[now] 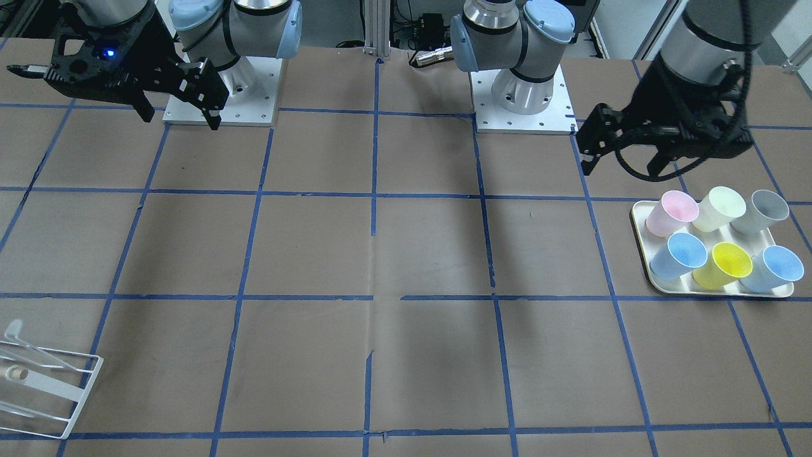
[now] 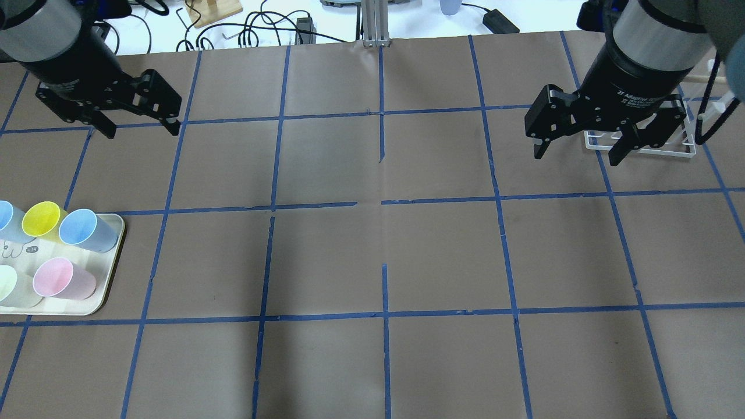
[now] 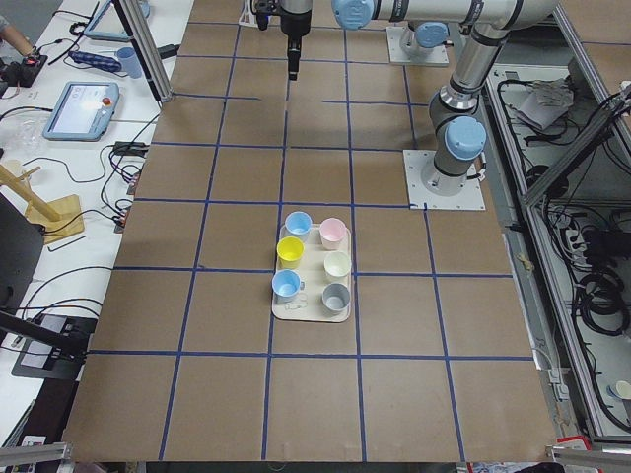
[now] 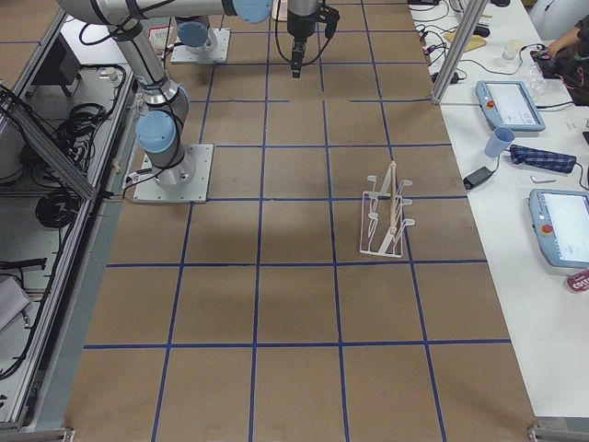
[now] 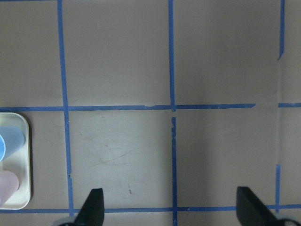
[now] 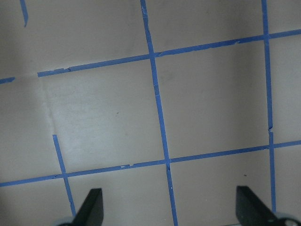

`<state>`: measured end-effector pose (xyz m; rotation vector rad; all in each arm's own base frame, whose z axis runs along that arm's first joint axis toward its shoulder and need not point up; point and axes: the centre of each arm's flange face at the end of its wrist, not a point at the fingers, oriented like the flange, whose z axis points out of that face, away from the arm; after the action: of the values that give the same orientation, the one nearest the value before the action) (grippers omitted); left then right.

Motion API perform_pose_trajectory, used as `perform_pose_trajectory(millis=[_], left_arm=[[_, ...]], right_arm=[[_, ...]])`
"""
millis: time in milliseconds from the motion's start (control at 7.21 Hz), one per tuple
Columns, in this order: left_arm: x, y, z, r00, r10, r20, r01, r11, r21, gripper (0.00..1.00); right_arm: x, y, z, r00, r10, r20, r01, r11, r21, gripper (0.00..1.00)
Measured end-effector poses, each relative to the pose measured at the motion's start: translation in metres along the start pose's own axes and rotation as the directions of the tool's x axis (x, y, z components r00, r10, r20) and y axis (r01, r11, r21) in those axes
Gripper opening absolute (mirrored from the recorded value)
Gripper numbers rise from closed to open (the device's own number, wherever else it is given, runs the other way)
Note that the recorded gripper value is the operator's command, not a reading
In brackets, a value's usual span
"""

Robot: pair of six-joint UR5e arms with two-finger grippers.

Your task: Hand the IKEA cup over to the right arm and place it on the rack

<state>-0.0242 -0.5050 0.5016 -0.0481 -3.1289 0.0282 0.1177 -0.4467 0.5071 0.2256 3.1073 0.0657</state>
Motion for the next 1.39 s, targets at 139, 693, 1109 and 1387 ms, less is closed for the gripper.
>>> perform_pose_trajectory(millis=[139, 693, 1109, 1387], left_arm=[[-0.043, 0.0, 0.006, 0.999, 0.045, -0.008, -0.045, 0.999, -0.024, 1.0], [-0.22, -0.009, 0.072, 0.941, 0.338, -0.029, -0.339, 0.94, -0.034, 1.0], [-0.351, 0.002, 0.139, 0.906, 0.422, -0.029, -0.422, 0.906, -0.036, 1.0], [-0.415, 0.006, 0.186, 0.893, 0.451, -0.013, -0.451, 0.892, -0.029, 1.0]], right_arm=[[0.0, 0.0, 0.002, 1.0, 0.0, 0.001, 0.0, 1.0, -0.002, 1.0], [-0.001, 0.001, 0.003, 1.0, 0.001, 0.008, -0.001, 1.0, -0.003, 1.0], [-0.001, 0.001, 0.004, 1.0, 0.0, 0.009, 0.0, 1.0, -0.004, 1.0], [-0.001, 0.001, 0.005, 1.0, -0.001, 0.009, 0.001, 1.0, -0.007, 1.0]])
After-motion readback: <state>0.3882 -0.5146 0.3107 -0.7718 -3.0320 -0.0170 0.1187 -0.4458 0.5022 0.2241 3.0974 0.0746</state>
